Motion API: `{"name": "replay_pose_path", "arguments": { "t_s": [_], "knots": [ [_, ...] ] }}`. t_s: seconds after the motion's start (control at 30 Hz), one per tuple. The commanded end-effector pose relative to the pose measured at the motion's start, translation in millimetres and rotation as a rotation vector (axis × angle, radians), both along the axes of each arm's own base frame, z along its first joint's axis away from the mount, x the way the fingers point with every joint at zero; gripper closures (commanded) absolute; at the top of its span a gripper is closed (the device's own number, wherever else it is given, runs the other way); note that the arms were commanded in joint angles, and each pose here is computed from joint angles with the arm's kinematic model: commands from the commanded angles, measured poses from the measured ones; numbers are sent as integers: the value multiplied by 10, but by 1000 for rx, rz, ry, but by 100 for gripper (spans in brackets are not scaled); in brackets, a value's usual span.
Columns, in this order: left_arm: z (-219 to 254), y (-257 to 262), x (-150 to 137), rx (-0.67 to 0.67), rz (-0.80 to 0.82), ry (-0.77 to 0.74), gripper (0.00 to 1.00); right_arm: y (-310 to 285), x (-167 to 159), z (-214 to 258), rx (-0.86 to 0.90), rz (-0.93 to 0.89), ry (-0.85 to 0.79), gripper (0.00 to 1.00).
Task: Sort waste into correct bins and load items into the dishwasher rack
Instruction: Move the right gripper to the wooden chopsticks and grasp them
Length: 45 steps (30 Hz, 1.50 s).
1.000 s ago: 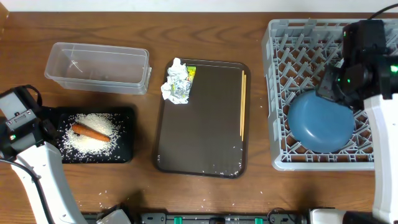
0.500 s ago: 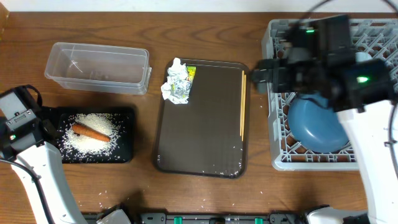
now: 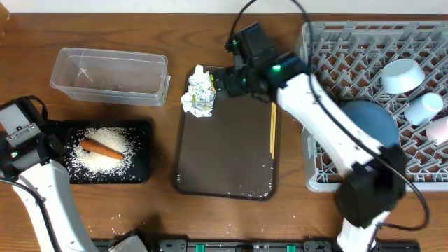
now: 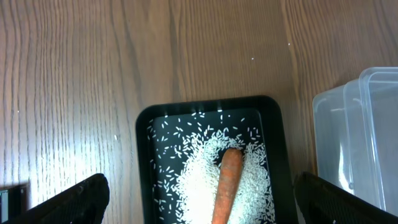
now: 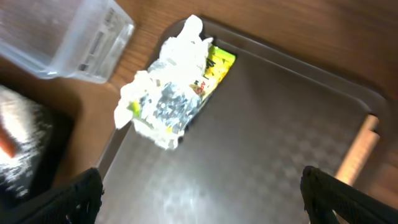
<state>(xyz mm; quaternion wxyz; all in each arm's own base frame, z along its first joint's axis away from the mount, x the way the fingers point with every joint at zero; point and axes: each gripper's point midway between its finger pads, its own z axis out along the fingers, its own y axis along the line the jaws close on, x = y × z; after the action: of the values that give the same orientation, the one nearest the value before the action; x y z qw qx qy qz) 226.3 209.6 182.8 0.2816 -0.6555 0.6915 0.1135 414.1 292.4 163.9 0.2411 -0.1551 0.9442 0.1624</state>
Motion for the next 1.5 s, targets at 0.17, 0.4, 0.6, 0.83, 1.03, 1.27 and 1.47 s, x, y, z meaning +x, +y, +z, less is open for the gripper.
{"name": "replay_pose_path", "arguments": {
  "t_s": [0.17, 0.4, 0.6, 0.83, 1.03, 1.27, 1.47],
  "knots": [
    [0, 23, -26, 7, 21, 4, 3, -486, 80, -262, -189, -308, 26, 1],
    [-1, 24, -25, 7, 21, 4, 3, -890, -85, -516, -276, -426, 169, 9],
    [0, 24, -25, 7, 21, 4, 3, -838, -45, -821, -254, -427, 227, 22],
    [0, 24, -25, 7, 21, 4, 3, -808, -53, -1177, -283, -418, 284, 35],
    [0, 24, -25, 7, 21, 4, 3, -924, -75, -1344, -323, -435, 324, 35],
    [0, 24, -25, 7, 21, 4, 3, -1086, -26, -1355, -312, -469, 349, 32],
    [0, 24, -25, 7, 21, 4, 3, -1037, -27, -1405, -275, -438, 364, 33]
  ]
}}
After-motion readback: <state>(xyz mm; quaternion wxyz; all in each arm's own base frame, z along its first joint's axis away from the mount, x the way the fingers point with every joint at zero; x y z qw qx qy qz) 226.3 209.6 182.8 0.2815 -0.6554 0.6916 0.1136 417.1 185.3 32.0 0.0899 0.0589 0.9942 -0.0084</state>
